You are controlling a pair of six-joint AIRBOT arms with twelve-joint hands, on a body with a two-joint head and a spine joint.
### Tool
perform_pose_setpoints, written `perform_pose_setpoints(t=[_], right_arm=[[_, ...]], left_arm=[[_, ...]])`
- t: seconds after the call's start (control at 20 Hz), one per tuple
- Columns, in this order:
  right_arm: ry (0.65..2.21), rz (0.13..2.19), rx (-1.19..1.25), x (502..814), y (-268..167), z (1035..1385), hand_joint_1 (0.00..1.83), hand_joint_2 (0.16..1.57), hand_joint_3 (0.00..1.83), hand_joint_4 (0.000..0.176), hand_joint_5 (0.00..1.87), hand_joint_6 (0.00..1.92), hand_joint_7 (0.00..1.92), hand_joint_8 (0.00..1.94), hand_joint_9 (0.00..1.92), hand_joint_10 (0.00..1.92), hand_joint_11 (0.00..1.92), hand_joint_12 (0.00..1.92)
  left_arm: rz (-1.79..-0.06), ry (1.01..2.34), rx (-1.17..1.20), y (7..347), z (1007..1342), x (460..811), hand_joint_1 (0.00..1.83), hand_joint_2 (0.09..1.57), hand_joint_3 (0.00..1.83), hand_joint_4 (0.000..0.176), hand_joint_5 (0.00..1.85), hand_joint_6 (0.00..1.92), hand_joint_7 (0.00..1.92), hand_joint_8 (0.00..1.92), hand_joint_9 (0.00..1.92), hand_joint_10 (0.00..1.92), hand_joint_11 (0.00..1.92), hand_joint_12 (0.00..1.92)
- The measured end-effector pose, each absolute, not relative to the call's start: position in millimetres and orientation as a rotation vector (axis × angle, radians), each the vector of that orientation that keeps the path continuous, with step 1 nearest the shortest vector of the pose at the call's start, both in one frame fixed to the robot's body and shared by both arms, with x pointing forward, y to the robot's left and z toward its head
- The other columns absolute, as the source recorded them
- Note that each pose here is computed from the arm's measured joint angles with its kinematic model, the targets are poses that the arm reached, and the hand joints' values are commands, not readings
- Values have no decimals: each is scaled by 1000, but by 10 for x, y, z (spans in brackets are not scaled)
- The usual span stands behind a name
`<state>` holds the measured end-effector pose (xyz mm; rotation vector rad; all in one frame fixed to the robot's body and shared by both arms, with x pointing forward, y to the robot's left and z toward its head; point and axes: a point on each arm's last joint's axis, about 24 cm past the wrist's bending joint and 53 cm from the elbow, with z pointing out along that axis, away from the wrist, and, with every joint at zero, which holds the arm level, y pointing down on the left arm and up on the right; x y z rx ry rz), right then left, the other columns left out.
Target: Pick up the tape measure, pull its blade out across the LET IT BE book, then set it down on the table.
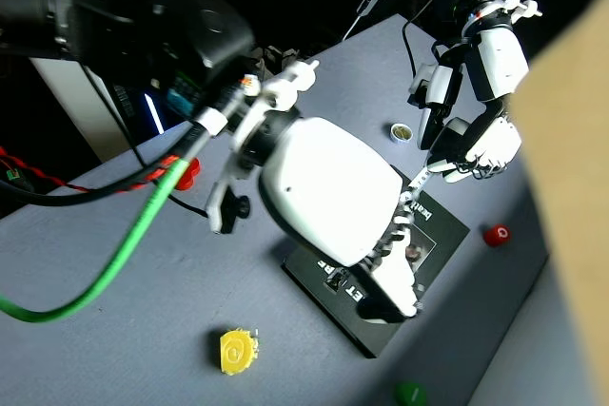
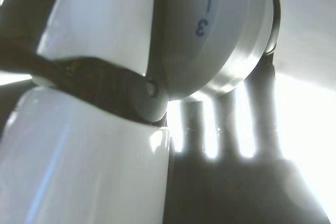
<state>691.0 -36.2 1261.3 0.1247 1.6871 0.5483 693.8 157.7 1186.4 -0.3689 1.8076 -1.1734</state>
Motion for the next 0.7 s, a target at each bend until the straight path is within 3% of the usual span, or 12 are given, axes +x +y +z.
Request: perform_pose_setpoints(t=[0.7], right_arm=[[1693,550,127,6946,-348,12540,1035,1163,0,0,797,31,840,37,502,855,338,1461]], left_arm=[[-1172,1808,-362,1570,11865,6935,1496,1067,0,0,1045,617,1062,779,995,1007,904,1454]])
